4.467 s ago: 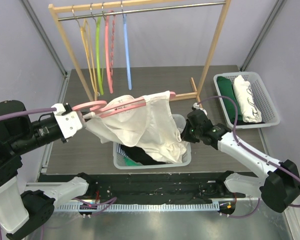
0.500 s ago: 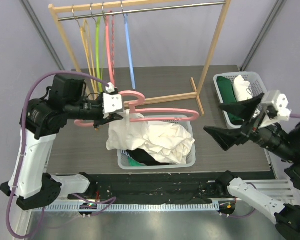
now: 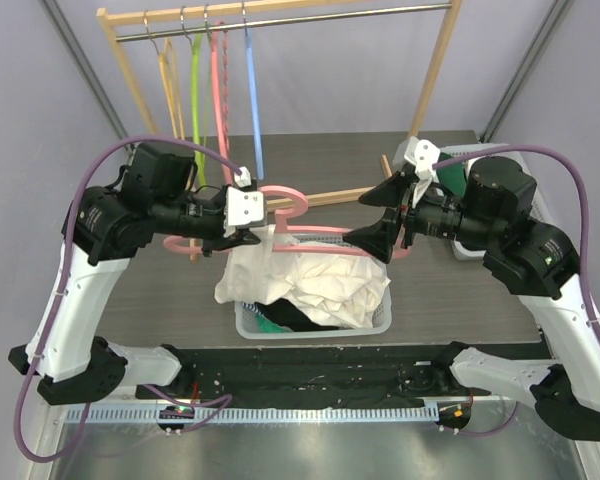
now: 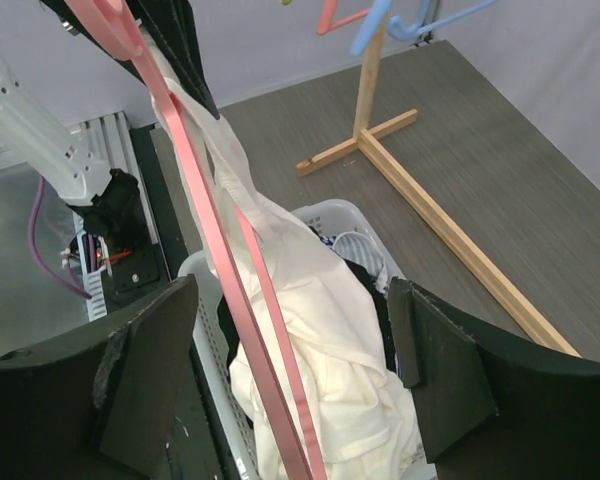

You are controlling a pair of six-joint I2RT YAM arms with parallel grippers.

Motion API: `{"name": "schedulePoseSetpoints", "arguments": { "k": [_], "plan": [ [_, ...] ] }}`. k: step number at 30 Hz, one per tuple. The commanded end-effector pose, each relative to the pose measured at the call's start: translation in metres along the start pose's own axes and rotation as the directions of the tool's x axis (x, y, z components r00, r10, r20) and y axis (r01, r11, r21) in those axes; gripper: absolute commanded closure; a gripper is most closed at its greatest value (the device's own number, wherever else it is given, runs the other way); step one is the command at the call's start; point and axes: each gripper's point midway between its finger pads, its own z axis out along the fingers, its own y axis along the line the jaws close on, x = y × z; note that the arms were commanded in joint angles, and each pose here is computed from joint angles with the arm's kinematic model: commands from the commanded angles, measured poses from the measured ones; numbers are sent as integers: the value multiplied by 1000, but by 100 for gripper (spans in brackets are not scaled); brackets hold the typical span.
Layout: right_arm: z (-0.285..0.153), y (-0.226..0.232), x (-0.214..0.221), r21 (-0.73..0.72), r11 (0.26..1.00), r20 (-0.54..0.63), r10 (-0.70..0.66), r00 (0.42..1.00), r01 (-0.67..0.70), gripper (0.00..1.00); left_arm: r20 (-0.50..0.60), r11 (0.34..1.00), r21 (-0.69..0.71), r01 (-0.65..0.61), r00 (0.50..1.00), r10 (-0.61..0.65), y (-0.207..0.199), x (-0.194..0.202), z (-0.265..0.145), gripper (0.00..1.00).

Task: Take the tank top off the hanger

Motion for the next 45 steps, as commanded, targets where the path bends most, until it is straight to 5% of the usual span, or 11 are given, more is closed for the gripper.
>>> {"name": "schedulePoseSetpoints", "arguments": {
  "k": [1, 10, 13, 17, 19, 24, 28, 31, 45],
  "plan": [
    [-2, 14, -15, -47, 996, 11, -80, 997, 80, 19, -122, 985, 133, 108, 988, -92, -44, 25, -15, 90],
    [19, 20, 29, -41, 997, -167, -72, 983, 66, 32, -115, 992, 99, 75, 991, -63, -36, 20, -16, 91],
    [22, 21, 32, -25, 997, -185, -76, 980, 73, 44, -115, 992, 100, 73, 991, -62, -34, 19, -16, 91],
    [16, 18, 23, 10, 996, -156, -86, 984, 88, 86, -114, 994, 85, 68, 992, -58, -32, 19, -17, 91],
    [12, 17, 14, 34, 995, -106, -89, 990, 93, 99, -103, 996, 63, 63, 993, -56, -29, 16, -17, 90],
    [-1, 24, -4, 39, 996, 30, -81, 996, 80, 99, -62, 997, -41, 62, 996, -64, -11, 5, -20, 81],
    [-1, 22, 3, 54, 997, 19, -57, 998, 56, 99, -2, 984, -145, 107, 994, -108, 14, -12, -19, 41],
    [-1, 23, 10, 53, 998, 8, -32, 999, 32, 99, 45, 971, -187, 150, 989, -144, 24, -23, -20, 25],
    [5, 28, 12, 23, 1000, 2, -1, 1000, 1, 99, 22, 917, -247, 312, 948, -316, 3, 27, -17, 24]
  ]
}}
